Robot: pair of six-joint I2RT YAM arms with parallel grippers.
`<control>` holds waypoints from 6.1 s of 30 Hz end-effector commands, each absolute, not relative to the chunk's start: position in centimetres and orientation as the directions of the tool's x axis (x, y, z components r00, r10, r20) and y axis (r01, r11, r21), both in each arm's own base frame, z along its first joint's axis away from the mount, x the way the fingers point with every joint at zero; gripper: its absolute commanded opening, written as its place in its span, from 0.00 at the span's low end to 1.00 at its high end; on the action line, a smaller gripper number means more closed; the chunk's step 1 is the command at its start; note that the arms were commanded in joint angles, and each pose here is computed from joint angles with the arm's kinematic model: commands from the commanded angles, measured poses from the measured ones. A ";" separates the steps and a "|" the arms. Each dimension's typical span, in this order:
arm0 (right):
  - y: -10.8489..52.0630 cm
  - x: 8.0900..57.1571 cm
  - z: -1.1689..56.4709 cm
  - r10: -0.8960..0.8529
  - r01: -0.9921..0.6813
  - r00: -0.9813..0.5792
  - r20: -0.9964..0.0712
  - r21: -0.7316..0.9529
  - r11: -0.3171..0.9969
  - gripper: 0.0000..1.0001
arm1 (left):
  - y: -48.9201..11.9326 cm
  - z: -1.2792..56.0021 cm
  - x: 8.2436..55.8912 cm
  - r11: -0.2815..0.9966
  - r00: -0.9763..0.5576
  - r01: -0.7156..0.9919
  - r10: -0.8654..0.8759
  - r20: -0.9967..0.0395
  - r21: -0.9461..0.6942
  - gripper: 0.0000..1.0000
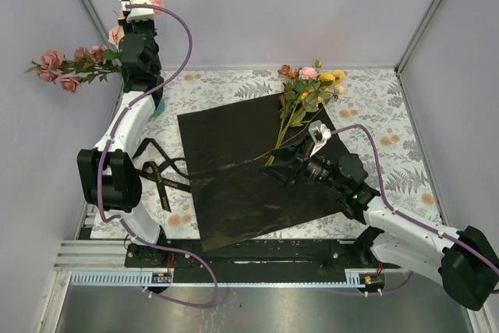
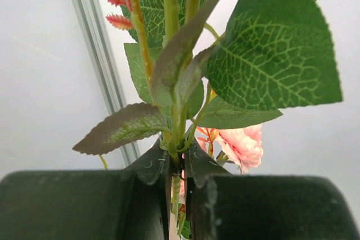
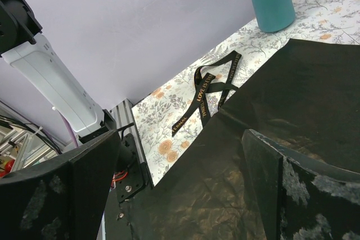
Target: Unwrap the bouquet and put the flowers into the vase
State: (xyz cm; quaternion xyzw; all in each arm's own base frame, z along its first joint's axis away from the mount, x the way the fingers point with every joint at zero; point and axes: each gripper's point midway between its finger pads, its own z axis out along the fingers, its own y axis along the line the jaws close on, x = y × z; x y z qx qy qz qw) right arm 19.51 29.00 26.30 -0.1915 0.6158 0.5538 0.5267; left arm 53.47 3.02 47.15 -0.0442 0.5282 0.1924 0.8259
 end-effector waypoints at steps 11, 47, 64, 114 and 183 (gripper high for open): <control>28.4 19.7 27.6 0.378 -0.833 -0.306 -0.874 0.438 0.339 0.99 | 5.0 40.6 54.8 0.907 0.228 -0.411 0.197 -0.953 0.089 0.10; 22.1 29.1 23.3 0.524 -0.257 -0.363 -0.770 0.623 0.738 0.82 | -8.6 33.0 31.3 0.905 -0.307 0.301 -0.207 -0.929 -0.302 0.99; 20.2 38.2 15.7 0.591 -0.078 -0.421 -0.688 0.676 0.732 0.46 | -15.4 25.6 23.9 0.754 -0.437 0.553 -0.100 -0.894 -0.354 0.99; 19.0 49.9 8.8 0.559 0.117 -0.505 -0.657 0.590 0.799 0.41 | -15.4 25.3 23.6 0.753 -0.445 0.548 -0.107 -0.889 -0.365 0.99; 24.0 28.5 29.2 0.543 -0.665 -0.416 -0.730 0.651 0.366 0.00 | -31.5 34.7 29.6 0.485 -0.503 0.691 -0.209 -0.839 -0.536 0.81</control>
